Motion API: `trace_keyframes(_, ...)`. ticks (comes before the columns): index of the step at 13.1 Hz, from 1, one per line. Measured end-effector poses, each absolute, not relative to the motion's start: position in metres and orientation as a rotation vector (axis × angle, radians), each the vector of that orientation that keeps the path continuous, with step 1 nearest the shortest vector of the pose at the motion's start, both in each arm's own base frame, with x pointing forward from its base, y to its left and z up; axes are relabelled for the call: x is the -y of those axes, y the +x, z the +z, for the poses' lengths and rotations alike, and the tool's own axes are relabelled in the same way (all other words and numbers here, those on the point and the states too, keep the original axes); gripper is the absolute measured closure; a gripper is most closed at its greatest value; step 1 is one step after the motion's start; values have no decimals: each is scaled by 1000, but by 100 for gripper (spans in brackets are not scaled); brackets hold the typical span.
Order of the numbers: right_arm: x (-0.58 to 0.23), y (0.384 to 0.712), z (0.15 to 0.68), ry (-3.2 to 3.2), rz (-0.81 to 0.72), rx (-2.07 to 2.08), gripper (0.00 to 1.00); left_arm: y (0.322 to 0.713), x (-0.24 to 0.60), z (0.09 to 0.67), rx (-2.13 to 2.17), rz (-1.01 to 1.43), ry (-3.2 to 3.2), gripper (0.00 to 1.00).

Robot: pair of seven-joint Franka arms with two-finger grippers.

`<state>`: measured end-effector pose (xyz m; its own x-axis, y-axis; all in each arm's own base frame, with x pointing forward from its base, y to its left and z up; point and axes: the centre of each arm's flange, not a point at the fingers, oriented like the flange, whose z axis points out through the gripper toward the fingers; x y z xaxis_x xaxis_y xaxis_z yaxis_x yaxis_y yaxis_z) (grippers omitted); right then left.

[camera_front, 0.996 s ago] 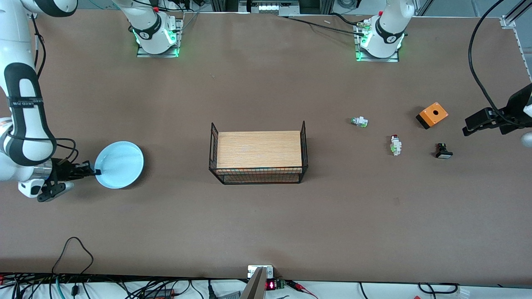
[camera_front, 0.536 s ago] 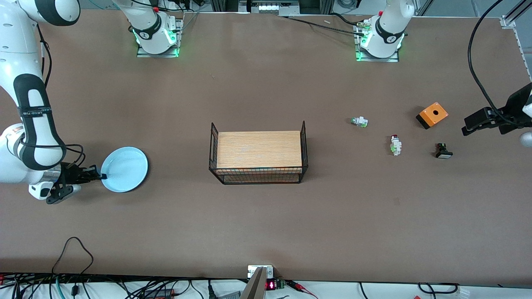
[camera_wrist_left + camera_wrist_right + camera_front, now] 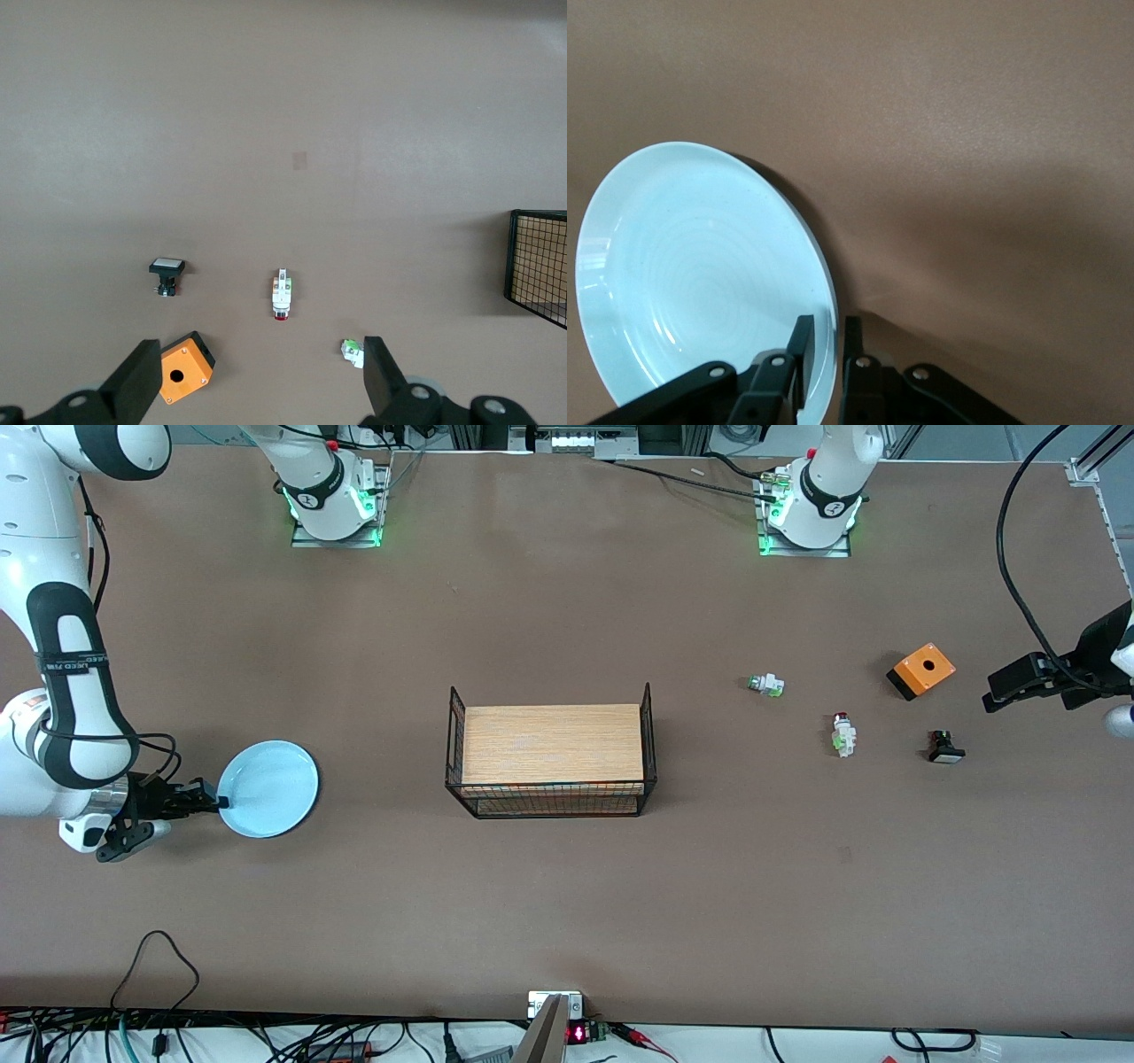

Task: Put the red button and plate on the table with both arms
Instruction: 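Open the right gripper to release the plate rim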

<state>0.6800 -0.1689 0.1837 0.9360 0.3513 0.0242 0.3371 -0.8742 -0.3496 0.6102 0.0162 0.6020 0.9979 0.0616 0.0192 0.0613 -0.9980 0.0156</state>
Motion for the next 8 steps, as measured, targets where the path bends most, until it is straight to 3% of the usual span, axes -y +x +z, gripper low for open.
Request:
trace_keyframes(6, 154, 696, 211, -2618, -47, 389, 19, 610, -15, 603, -92, 31, 3125, 0)
trace_keyframes(7, 150, 701, 224, -2605, -30, 374, 11, 609, -15, 603, -92, 31, 3125, 0)
trace_keyframes(8, 144, 706, 240, -2594, -8, 347, 11, 609, -15, 603, -92, 31, 3125, 0)
